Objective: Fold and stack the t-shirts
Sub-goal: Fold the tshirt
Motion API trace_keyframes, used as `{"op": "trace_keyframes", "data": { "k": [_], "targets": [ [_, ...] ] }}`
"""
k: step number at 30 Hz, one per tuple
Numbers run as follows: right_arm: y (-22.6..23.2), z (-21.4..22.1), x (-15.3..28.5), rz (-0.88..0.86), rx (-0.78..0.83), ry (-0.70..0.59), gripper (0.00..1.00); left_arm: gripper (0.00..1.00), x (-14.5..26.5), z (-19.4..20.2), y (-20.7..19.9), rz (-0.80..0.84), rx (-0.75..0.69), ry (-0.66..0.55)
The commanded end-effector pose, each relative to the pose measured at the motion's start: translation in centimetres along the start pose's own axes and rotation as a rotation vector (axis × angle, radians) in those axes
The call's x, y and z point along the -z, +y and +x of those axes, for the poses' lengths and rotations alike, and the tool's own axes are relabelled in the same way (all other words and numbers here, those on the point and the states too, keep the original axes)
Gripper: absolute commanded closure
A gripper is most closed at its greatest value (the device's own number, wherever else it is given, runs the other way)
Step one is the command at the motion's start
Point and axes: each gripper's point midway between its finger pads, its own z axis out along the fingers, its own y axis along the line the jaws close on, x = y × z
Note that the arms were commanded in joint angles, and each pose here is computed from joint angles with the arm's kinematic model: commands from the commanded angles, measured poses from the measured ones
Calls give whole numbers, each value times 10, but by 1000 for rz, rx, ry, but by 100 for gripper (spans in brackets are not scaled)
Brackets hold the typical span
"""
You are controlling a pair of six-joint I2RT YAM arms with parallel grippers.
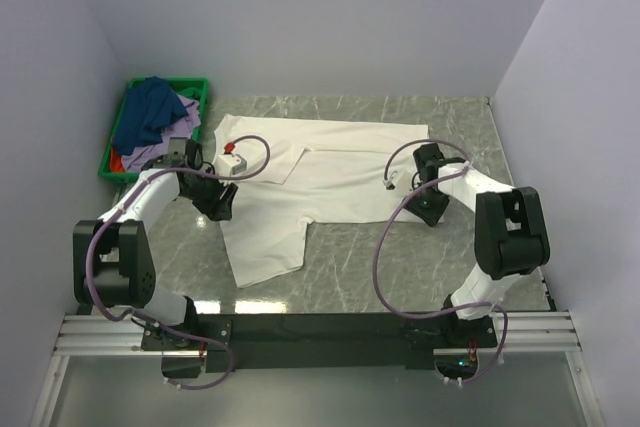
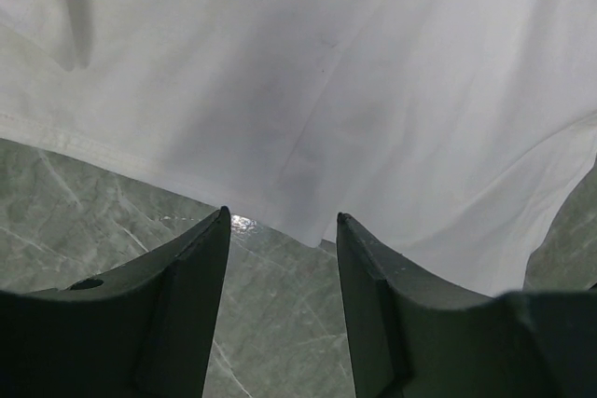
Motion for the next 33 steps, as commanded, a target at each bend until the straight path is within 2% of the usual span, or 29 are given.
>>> {"op": "trace_keyframes", "data": {
  "k": [1,4,8,13,16,18,24,25,28,33],
  "targets": [
    [-7,3,-15,24,13,29,59,45,-4,-1,0,4,-61,-6],
    [-6,6,-21,19,13,52,64,45,-7,3,2,-13,-102,0],
    [-8,7,-23,28,7,61,76,46,-14,10,9,-61,-150,29],
    [-10,6,-24,29,5,68,87,49,-29,12,17,-102,-175,34],
    [-11,4,-23,26,-6,65,100,50,-39,20,16,-79,-194,61],
    [-13,3,-22,27,-9,64,100,52,-44,31,9,-53,-203,88],
    [-10,5,-15,28,-7,53,100,81,-40,52,-5,-15,-227,146],
    [-9,7,-13,25,-11,55,100,89,-37,52,-7,-11,-227,146],
    [-6,11,-4,19,-8,45,100,99,-25,51,-16,14,-233,145],
    [-6,17,16,15,-24,14,100,99,-2,37,-26,42,-238,99]
  ]
}}
